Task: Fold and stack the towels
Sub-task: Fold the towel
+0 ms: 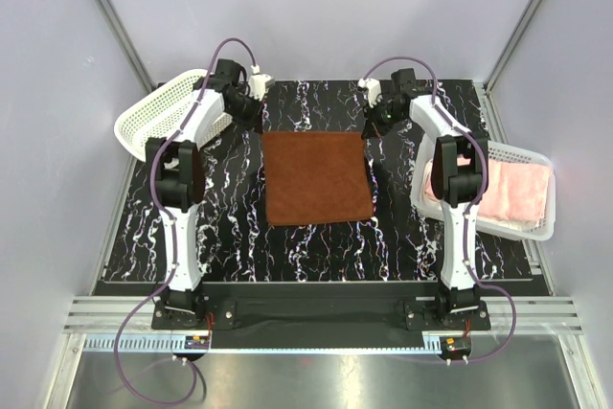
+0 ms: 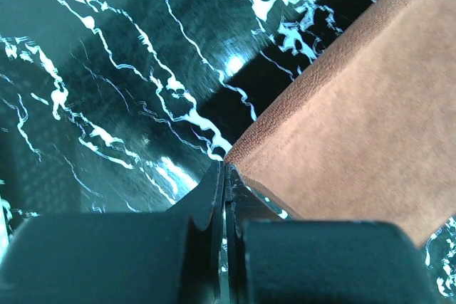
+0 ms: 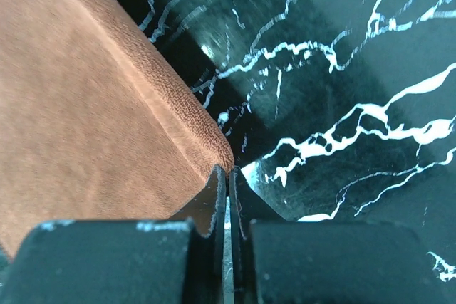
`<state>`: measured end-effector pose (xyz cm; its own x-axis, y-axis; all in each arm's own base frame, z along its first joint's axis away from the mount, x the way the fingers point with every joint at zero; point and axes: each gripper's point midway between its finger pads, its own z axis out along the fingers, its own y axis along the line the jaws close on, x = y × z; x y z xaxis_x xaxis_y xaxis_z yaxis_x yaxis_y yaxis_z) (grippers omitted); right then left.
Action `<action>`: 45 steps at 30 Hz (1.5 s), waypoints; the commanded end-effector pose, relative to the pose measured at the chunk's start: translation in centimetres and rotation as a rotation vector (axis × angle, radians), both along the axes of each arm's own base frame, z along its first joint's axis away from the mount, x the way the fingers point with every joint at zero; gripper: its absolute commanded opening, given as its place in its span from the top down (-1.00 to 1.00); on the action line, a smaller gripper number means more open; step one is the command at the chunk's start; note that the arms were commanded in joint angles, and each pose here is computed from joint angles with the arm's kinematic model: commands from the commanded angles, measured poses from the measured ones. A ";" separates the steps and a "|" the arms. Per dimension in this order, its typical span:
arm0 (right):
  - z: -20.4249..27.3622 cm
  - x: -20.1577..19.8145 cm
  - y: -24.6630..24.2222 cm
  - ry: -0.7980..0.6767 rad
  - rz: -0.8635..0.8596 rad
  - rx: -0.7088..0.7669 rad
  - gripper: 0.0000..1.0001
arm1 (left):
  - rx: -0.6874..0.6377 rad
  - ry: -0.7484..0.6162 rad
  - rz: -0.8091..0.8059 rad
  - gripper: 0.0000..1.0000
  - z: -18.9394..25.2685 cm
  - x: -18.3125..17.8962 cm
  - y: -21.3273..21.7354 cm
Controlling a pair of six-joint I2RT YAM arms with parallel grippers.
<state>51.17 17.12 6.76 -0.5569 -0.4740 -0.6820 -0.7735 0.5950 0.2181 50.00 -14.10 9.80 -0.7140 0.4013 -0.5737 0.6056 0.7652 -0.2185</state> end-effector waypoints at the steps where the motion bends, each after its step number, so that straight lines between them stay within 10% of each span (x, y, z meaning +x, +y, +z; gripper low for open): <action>1: 3.8 1.8 -1.0 -0.157 -0.022 -0.027 1.00 | -0.006 -0.106 -0.001 1.00 4.0 0.1 0.3; 45: 4.8 -12.7 -1.6 -0.295 -0.085 0.042 1.00 | 0.038 0.036 -0.005 1.00 1.4 -14.8 -1.2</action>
<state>37.89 15.24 8.91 -0.4370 -0.4288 -0.7907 -0.7704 0.6322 0.0829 34.92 -15.69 9.35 -0.7585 0.4518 -0.4696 0.6056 0.7549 -0.2518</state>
